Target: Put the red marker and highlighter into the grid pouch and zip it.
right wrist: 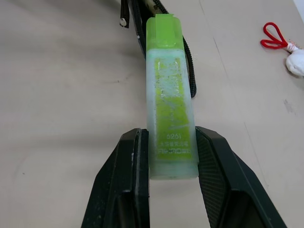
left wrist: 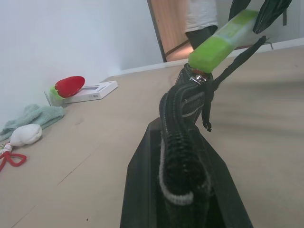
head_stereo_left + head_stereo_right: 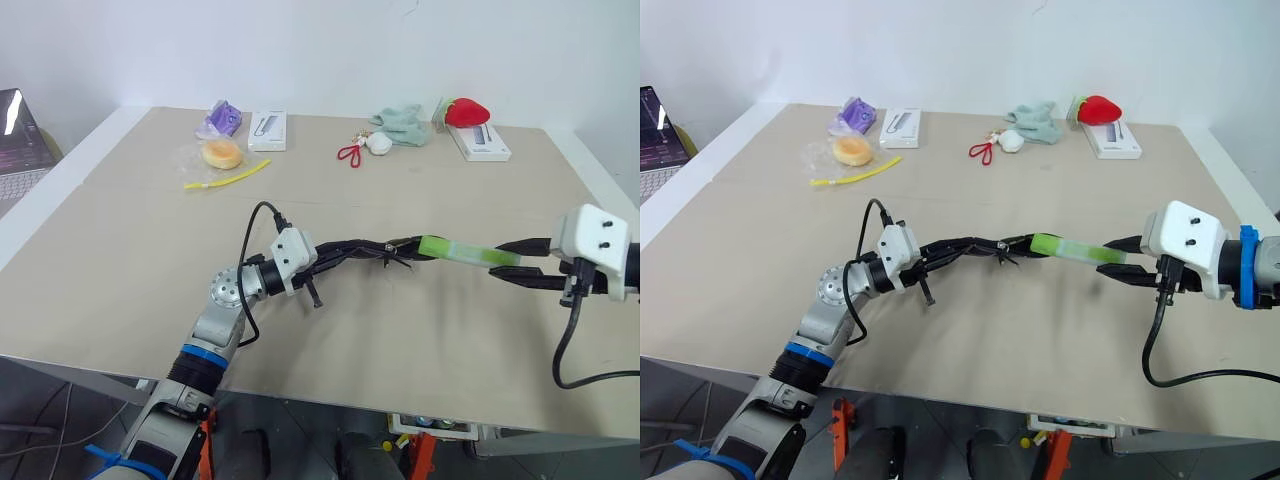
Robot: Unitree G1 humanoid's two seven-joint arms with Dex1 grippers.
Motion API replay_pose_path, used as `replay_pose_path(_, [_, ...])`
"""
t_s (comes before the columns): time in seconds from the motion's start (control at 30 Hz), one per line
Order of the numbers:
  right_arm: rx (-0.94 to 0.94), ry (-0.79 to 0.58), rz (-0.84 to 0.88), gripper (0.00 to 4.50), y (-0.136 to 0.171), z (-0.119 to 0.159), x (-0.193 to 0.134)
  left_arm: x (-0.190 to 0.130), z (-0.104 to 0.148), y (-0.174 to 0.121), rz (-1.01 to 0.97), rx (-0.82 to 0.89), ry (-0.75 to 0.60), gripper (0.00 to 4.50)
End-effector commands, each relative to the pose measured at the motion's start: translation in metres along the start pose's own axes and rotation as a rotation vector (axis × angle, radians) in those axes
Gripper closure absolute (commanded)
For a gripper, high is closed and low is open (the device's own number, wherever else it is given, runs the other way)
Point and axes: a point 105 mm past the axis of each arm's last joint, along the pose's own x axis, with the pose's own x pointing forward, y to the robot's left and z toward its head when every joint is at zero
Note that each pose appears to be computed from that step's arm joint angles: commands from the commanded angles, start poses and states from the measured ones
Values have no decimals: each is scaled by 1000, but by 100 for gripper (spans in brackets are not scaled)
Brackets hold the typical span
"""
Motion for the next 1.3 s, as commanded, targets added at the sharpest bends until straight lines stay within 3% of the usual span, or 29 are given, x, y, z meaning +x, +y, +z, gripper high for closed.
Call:
replay_pose_path(0.03, [-76,29,-7,350,-6,1,1,8,16,0,-25,53,-47,450])
replay_pose_path(0.17, [-135,36,28,350,-3,0,15,11,19,-4,-44,58,-57,450])
replay_pose_path(0.47, [-342,-37,99,350,5,26,57,15,20,-10,-71,43,-68,450])
replay_pose_path(0.8, [-433,-114,158,350,15,54,91,20,21,-15,-81,29,-82,450])
replay_pose_path(1.17, [-441,-34,158,350,17,33,94,17,22,-8,-38,16,-89,450])
replay_pose_path(1.3, [-356,-97,113,157,10,44,83,17,21,-9,-42,16,-83,450])
